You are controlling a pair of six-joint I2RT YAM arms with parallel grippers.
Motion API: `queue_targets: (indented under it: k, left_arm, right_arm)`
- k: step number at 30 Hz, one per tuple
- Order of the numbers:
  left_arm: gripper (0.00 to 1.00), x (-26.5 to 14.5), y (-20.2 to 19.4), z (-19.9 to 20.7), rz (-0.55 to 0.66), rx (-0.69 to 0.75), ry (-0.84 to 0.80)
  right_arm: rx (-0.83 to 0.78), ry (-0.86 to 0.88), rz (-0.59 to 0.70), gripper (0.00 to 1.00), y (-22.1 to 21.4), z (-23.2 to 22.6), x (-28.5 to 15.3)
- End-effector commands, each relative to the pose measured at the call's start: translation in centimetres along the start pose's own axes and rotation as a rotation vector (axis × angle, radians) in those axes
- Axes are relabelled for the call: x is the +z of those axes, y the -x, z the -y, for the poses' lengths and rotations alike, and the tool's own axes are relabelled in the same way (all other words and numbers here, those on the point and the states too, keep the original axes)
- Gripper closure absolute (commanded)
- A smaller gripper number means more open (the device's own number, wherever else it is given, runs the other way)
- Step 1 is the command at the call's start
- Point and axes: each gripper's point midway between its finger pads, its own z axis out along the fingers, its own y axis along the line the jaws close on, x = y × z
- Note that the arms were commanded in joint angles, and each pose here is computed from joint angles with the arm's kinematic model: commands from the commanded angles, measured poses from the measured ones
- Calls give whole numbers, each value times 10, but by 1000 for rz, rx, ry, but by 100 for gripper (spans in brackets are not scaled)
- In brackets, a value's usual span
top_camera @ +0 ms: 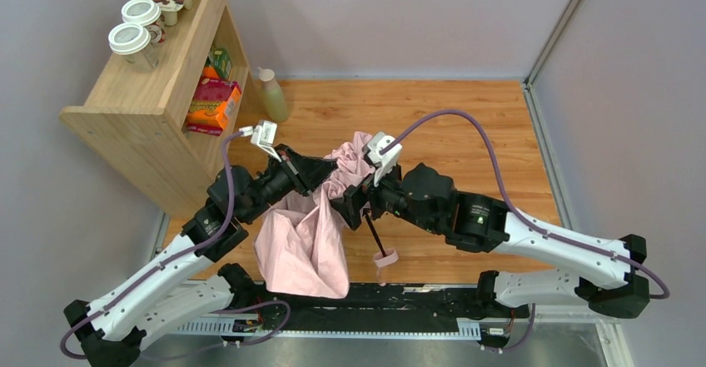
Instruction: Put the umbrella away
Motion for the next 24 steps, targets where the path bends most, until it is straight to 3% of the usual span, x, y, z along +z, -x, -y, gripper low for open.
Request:
queue_targets:
  k: [1, 4, 12, 24]
  left_arm:
    - [100, 1, 37, 37, 114, -13, -116]
    - [100, -3, 33, 50, 85, 52, -193]
    - [100, -27, 17, 92, 3, 234, -462]
    - [100, -52, 7, 144, -49, 189, -828]
  right_arm:
    - [-88, -201, -12, 0, 3, 31, 5]
    - [-137, -202, -31, 0, 2, 34, 1]
    - [-218, 91, -7, 0, 4, 15, -33]
    - [-118, 194, 22, 0, 8, 10, -23]
